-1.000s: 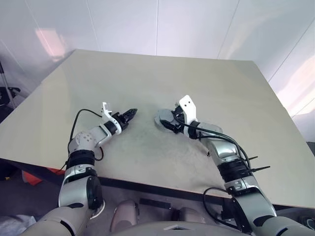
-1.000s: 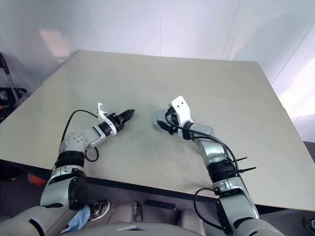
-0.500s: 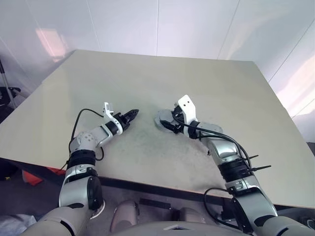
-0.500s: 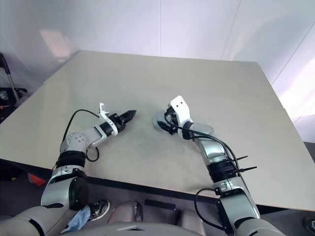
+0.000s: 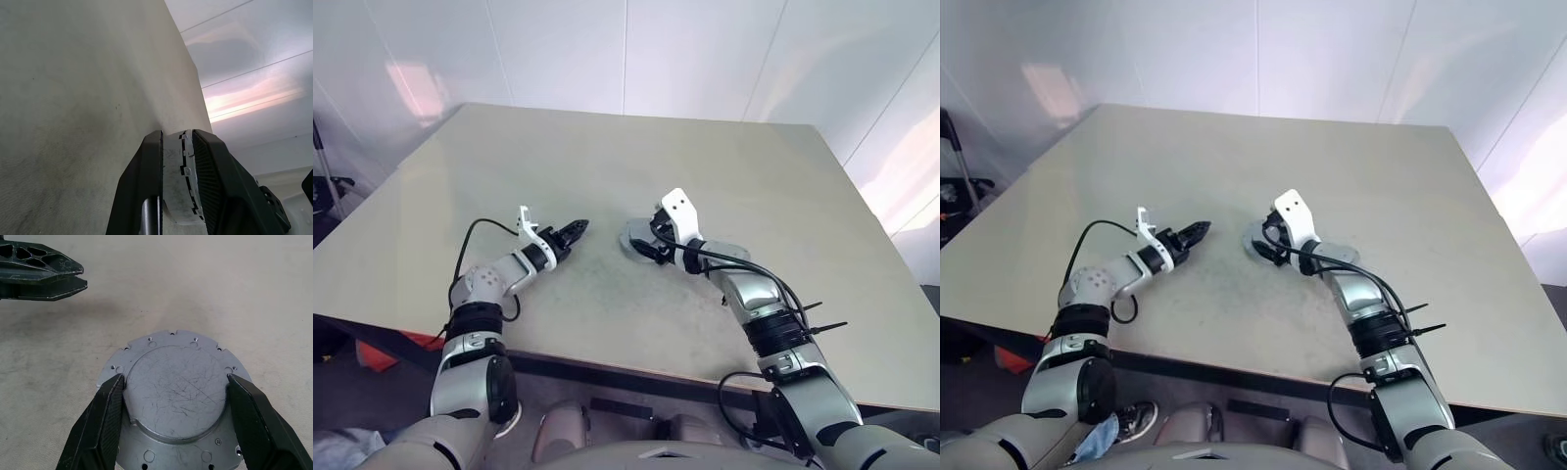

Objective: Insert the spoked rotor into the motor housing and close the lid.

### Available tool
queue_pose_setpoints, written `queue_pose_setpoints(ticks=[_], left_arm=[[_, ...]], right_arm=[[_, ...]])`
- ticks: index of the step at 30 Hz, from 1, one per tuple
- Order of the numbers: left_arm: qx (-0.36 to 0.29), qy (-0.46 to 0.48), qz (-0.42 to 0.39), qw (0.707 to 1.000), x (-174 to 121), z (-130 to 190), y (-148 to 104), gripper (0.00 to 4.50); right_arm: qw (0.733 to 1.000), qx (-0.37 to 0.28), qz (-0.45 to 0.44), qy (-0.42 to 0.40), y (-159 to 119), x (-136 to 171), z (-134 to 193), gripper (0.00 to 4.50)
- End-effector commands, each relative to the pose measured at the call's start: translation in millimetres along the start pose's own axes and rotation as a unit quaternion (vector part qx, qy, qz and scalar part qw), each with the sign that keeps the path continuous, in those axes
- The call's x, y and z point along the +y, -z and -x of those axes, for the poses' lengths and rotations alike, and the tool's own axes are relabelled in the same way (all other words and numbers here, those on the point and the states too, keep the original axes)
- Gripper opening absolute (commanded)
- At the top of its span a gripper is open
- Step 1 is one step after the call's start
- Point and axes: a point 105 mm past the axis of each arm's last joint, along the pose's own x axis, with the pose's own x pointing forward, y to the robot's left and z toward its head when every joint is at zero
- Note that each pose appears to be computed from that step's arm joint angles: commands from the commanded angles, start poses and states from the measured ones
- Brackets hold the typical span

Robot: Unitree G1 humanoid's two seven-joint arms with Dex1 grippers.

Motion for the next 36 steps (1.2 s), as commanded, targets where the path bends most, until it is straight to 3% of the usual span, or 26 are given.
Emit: queue_pose_setpoints(ticks=[1,14,20,28,36], left_arm=[[-0.009,0.02,-0.013,1.0,-13,-2,-8,1.0],[-0.005,0.018,-0.014,1.0,-12,-3,-6,1.0],[-0.002,0.019,-0.015,1.0,-12,-4,-4,1.0],[0.0,0.02,-0.016,1.0,-13,-5,-2,1.0],[0.003,0.018,-0.018,1.0,-12,-5,0,1.0]], right_arm=[[0.998,0.063,-0.007,0.031,29,-9,0,3.17],[0.996,0.063,0.003,0.055,27,-17,-1,3.17],[0.998,-0.025,-0.047,0.032,-9,-12,1,3.17],[0.998,-0.033,-0.034,0.034,-14,-14,3,3.17],[0.995,-0.089,-0.049,0.002,-35,-4,8,3.17]])
